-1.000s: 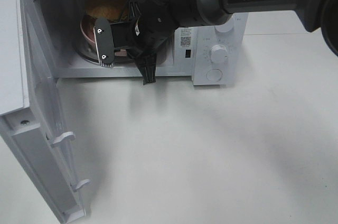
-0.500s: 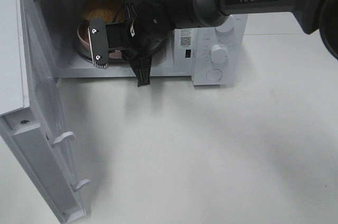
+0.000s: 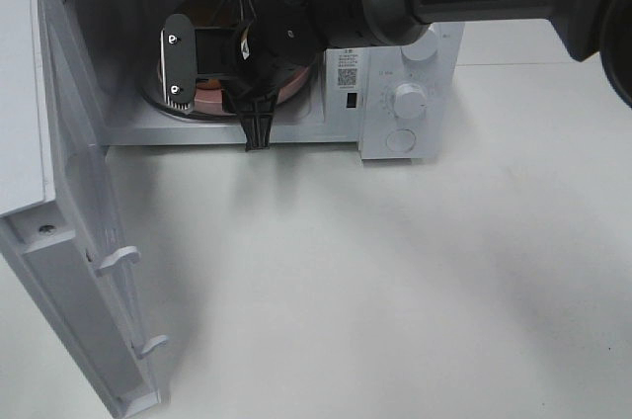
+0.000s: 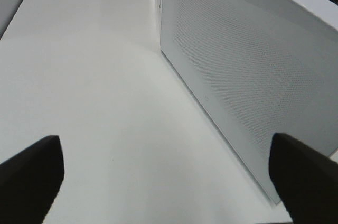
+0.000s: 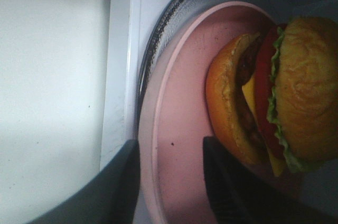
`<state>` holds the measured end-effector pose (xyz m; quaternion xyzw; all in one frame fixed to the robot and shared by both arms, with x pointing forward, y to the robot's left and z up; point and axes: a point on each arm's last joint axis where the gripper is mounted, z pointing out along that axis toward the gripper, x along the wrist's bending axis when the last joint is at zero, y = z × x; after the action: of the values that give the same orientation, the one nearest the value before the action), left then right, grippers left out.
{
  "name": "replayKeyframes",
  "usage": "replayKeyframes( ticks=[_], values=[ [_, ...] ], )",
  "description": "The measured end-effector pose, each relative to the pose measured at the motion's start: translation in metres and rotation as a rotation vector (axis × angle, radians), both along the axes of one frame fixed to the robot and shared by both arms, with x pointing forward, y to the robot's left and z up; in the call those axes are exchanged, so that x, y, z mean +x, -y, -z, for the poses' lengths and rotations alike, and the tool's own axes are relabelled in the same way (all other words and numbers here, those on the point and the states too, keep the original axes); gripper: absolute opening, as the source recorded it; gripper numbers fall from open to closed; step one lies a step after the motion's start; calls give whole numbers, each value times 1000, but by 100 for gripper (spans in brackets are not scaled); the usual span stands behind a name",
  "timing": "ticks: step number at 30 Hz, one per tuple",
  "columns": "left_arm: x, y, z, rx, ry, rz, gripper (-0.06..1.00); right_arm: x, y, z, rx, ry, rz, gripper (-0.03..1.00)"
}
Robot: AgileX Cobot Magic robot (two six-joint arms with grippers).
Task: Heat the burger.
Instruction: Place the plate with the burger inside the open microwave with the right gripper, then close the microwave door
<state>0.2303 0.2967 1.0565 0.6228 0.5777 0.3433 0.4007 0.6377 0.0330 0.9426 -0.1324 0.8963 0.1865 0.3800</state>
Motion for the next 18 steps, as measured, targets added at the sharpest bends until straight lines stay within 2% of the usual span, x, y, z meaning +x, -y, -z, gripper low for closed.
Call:
replayKeyframes(
  ticks=[10,12,18],
  values=[
    [0,0,0,0,0,0,97,-3,4,0,-38,-29,13,46],
    [0,0,0,0,0,0,97,-6,7,-8,-35,-23,12,52],
    [0,0,0,0,0,0,97,-15,14,-12,-43,-33,10,60]
  ],
)
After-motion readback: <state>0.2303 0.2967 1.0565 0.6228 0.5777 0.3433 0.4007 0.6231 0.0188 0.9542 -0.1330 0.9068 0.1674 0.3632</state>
